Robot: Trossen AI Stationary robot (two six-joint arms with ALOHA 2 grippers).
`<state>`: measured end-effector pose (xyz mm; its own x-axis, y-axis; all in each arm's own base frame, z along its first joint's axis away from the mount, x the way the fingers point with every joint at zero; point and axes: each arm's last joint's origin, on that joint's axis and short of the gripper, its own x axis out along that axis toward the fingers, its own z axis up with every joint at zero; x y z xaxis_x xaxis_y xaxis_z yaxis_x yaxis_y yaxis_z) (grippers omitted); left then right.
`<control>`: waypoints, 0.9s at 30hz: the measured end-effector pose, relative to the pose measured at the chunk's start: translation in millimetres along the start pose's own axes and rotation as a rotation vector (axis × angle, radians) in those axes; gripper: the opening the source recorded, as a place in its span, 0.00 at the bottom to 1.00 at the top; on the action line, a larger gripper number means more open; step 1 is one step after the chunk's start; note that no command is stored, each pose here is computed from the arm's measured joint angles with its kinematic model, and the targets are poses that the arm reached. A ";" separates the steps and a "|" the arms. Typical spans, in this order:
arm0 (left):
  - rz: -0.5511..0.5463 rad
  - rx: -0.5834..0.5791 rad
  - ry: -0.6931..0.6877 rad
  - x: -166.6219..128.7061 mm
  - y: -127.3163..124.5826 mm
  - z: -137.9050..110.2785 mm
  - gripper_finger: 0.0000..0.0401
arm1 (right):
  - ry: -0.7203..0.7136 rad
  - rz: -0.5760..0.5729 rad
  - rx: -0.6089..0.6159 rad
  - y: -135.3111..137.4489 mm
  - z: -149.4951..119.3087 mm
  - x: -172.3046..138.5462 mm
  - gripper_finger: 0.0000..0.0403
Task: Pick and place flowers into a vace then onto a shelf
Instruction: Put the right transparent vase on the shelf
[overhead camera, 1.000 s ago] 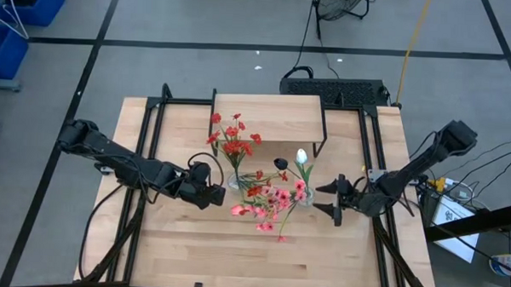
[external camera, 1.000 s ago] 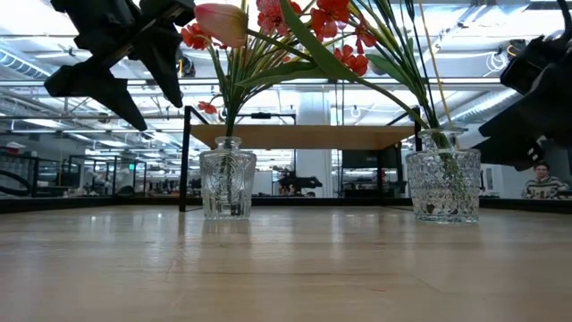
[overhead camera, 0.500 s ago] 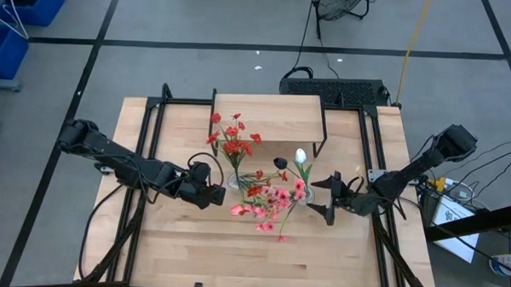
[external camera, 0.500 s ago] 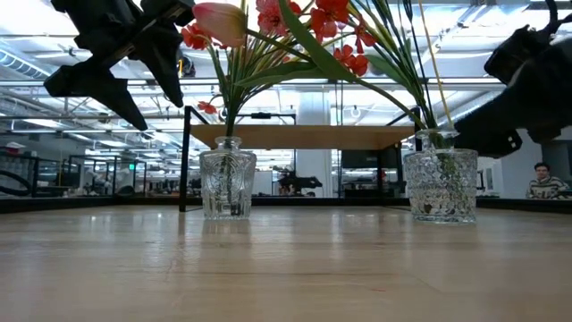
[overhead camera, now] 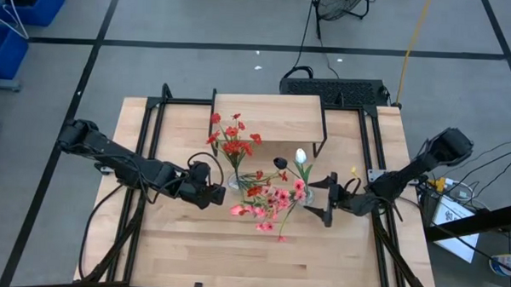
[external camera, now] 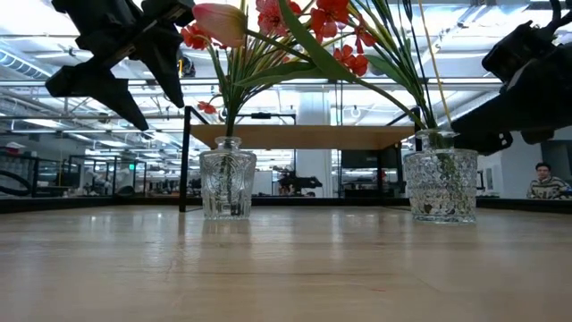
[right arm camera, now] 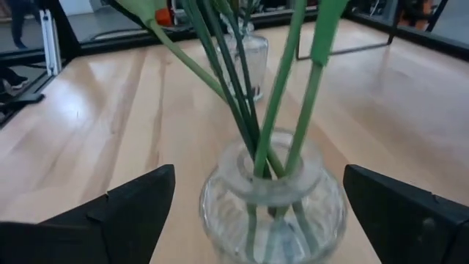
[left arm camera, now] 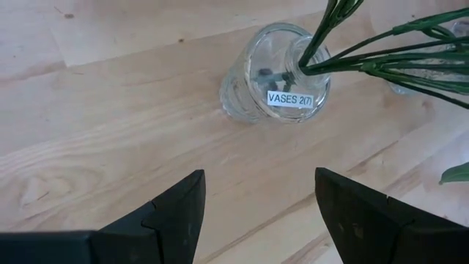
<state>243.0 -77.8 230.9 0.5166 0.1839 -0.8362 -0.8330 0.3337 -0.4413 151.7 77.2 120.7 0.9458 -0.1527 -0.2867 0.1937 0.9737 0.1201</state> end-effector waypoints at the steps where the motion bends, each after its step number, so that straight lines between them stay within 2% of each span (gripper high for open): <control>1: 0.000 0.000 0.000 0.0 0.0 0.1 0.64 | -0.006 -0.002 -0.006 0.0 0.4 1.1 0.97; 22: 0.001 -0.005 -0.011 0.0 0.0 0.4 0.64 | -0.021 -0.086 0.026 -10.3 -6.9 27.0 0.94; 27: 0.001 -0.007 -0.011 0.0 0.0 0.3 0.64 | 0.001 -0.056 0.028 -4.7 -5.9 37.1 0.93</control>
<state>243.0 -77.4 230.9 0.5181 0.1939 -0.8331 -0.8348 0.3269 -0.4431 184.3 67.9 103.9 0.9332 -0.2063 -0.2944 0.2531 0.9586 0.1305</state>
